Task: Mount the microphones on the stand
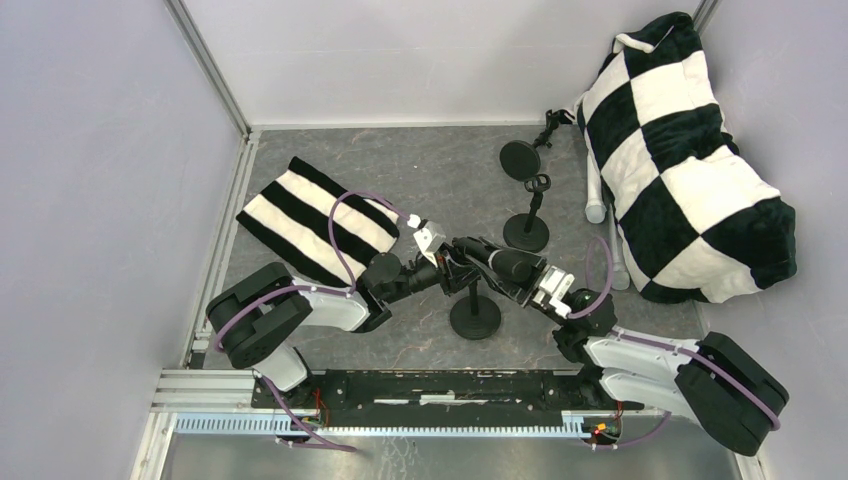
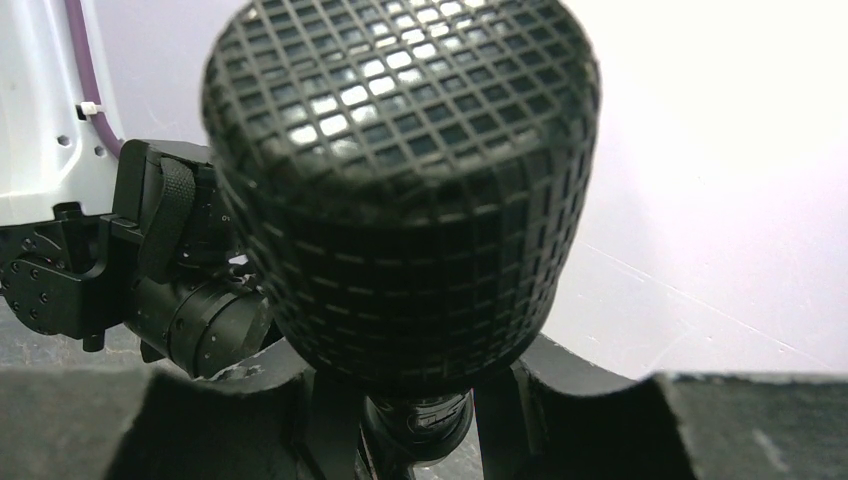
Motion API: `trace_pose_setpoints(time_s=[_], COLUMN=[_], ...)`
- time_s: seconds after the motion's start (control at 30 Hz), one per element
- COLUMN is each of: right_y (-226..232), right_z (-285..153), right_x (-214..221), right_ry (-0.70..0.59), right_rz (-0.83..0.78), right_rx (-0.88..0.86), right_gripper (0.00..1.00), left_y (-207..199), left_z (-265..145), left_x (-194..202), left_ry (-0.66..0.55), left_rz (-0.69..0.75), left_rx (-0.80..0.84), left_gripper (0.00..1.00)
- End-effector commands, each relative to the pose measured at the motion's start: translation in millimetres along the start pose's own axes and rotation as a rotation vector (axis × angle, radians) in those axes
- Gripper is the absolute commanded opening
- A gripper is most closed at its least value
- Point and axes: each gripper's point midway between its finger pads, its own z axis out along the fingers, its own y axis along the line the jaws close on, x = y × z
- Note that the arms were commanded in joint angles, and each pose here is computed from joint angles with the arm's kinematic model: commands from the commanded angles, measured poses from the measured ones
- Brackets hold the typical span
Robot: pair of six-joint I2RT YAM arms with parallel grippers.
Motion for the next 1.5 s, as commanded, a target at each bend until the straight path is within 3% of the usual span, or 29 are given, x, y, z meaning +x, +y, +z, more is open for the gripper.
trace_pose_setpoints(time_s=[0.0,0.5,0.9,1.3,1.47], right_y=[66,70,50,44,38], right_z=[-83,-87,-60,-52,-52], right_x=[138,147,102,62,48], right_ry=[0.567,0.595,0.433,0.298,0.256], right_rz=[0.258,0.278,0.213,0.184,0.166], right_rx=[-0.141,-0.153,-0.121,-0.118,-0.093], right_gripper=[0.00,0.00,0.01,0.50,0.60], left_y=[-41,-42,-26,-17,-15], left_z=[-7,-7,-12,-17,-16], left_x=[33,30,34,37,39], left_ry=[0.137,0.133,0.118,0.114,0.116], left_rz=[-0.002,0.002,-0.038,-0.059,-0.069], left_rx=[0.174,0.183,0.078,0.016,0.011], left_gripper=[0.02,0.02,0.02,0.02,0.02])
